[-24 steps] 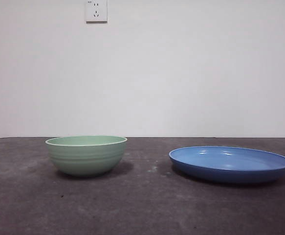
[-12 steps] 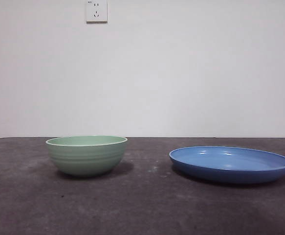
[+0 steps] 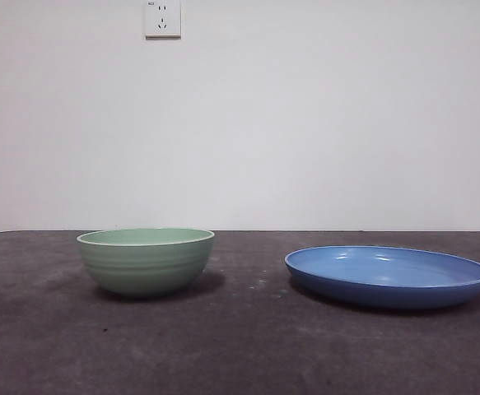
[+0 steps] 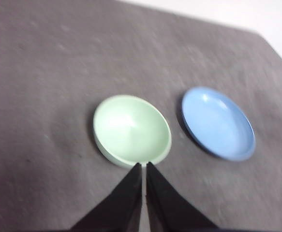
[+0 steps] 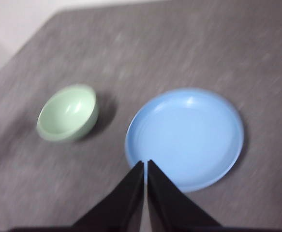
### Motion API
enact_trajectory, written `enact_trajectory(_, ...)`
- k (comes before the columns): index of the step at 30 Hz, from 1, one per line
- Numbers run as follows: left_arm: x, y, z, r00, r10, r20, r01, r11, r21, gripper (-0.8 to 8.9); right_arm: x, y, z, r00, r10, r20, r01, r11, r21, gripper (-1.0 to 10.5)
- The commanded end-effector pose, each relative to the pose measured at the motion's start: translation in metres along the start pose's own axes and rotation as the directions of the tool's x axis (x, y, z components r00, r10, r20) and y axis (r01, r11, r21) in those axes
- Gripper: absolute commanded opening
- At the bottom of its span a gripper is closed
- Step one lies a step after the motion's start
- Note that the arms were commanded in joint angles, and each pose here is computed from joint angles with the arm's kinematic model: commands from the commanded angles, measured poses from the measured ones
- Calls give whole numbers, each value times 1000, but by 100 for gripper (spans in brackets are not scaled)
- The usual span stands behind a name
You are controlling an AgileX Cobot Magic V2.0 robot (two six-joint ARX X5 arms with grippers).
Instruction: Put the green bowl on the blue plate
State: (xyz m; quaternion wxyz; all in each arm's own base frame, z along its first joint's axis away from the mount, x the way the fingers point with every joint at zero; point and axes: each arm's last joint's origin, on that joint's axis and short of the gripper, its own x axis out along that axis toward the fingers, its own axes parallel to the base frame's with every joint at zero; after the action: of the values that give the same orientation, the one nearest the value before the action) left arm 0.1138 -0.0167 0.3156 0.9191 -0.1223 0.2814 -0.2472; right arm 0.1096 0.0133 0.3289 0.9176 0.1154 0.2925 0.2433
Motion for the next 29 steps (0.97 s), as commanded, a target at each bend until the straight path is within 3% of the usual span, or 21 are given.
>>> enact_trajectory(1,0,-7,7,997,-43,-67,48,996,73,14,1,3,7,996,30,-84,-35,998,-61,7)
enact_trajectory(8,5,-20,10,971,-148,-188,171,979,112,14,9,11,3,957,100,-272,-124,990,-71,7)
enact_trajectory(15,6,-23,8,964,-166,-207,193,974,118,33,10,17,-1,938,136,-319,-171,982,-84,11)
enact_trajectory(17,6,-23,8,964,-166,-206,193,974,118,48,10,17,-1,938,137,-319,-172,982,-83,73)
enact_trajectory(20,6,-23,8,964,-166,-207,192,975,111,222,10,17,-1,938,135,-319,-166,984,-71,284)
enact_trajectory(23,6,-23,8,965,-164,-206,190,976,111,442,10,17,0,939,135,-317,-166,984,-72,360)
enact_trajectory(29,8,-22,9,966,-157,-204,180,978,103,456,10,17,0,940,135,-313,-166,983,-74,360)
